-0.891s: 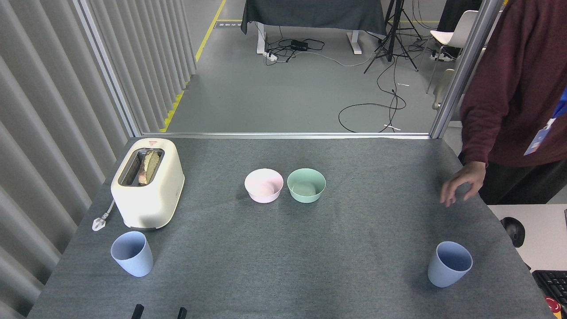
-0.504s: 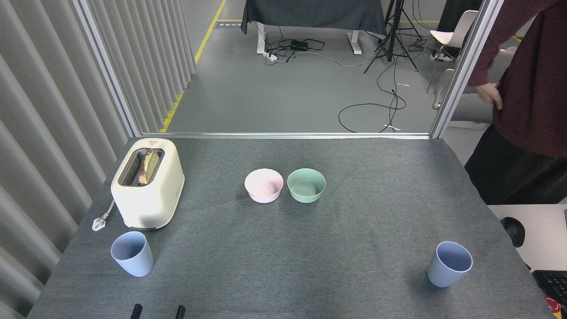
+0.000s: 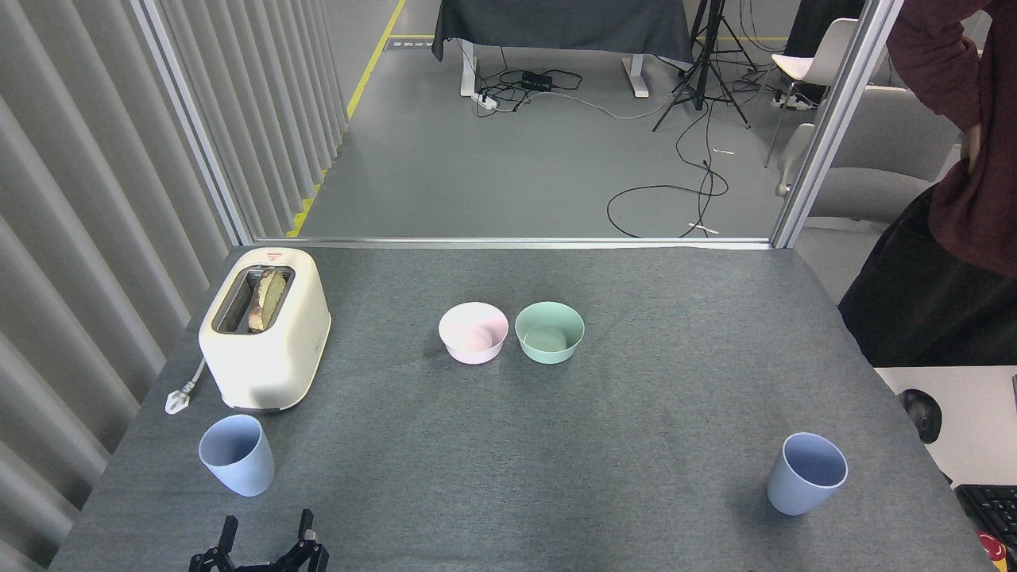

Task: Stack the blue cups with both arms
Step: 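Lower the left gripper around the blue cup beside the toaster and grasp it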

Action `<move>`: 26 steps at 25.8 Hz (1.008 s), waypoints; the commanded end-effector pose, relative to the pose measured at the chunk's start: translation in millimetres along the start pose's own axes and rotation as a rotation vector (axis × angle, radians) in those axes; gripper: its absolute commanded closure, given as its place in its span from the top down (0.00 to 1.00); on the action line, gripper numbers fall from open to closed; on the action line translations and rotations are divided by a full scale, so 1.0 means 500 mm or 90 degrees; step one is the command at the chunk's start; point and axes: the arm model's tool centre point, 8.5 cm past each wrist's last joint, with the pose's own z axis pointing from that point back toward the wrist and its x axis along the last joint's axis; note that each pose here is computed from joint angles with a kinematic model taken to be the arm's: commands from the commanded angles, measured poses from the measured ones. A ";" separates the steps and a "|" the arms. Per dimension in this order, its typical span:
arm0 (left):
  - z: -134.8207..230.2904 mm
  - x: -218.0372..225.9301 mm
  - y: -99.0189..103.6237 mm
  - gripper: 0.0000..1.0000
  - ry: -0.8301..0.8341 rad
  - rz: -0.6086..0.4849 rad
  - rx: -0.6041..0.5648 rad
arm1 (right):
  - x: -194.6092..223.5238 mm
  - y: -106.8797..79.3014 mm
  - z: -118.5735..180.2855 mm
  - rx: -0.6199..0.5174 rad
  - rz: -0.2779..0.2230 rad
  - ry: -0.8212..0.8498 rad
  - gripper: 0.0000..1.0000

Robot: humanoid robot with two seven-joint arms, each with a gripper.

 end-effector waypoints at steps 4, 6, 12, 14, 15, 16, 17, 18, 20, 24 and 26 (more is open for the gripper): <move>-0.082 -0.020 -0.008 1.00 0.030 -0.019 -0.007 | 0.000 0.001 0.000 0.001 0.001 -0.001 1.00; -0.100 -0.034 -0.010 1.00 0.042 -0.029 -0.012 | 0.002 0.001 0.000 0.001 0.001 -0.002 1.00; -0.096 -0.061 -0.017 1.00 0.048 -0.043 -0.024 | 0.014 0.002 -0.002 0.001 -0.004 -0.010 1.00; -0.097 -0.066 -0.018 1.00 0.050 -0.047 -0.026 | 0.015 0.002 -0.002 0.001 -0.004 -0.011 1.00; -0.099 -0.067 -0.019 1.00 0.051 -0.046 -0.027 | 0.015 0.002 -0.002 0.002 -0.004 -0.011 1.00; -0.101 -0.070 -0.020 1.00 0.052 -0.048 -0.029 | 0.015 0.002 -0.002 0.002 -0.004 -0.011 1.00; -0.111 -0.071 -0.018 1.00 0.054 -0.048 -0.028 | 0.015 0.002 -0.002 0.002 -0.004 -0.011 1.00; -0.122 -0.074 -0.014 1.00 0.054 -0.050 -0.025 | 0.016 0.002 -0.002 0.002 -0.005 -0.011 1.00; -0.132 -0.082 -0.014 1.00 0.057 -0.053 -0.028 | 0.020 0.003 -0.003 0.002 -0.006 -0.014 1.00; -0.149 -0.099 -0.004 1.00 0.059 -0.062 -0.024 | 0.021 0.004 -0.002 0.003 -0.004 -0.011 1.00; -0.157 -0.111 -0.002 1.00 0.062 -0.068 -0.027 | 0.022 0.007 -0.001 0.006 -0.005 -0.012 1.00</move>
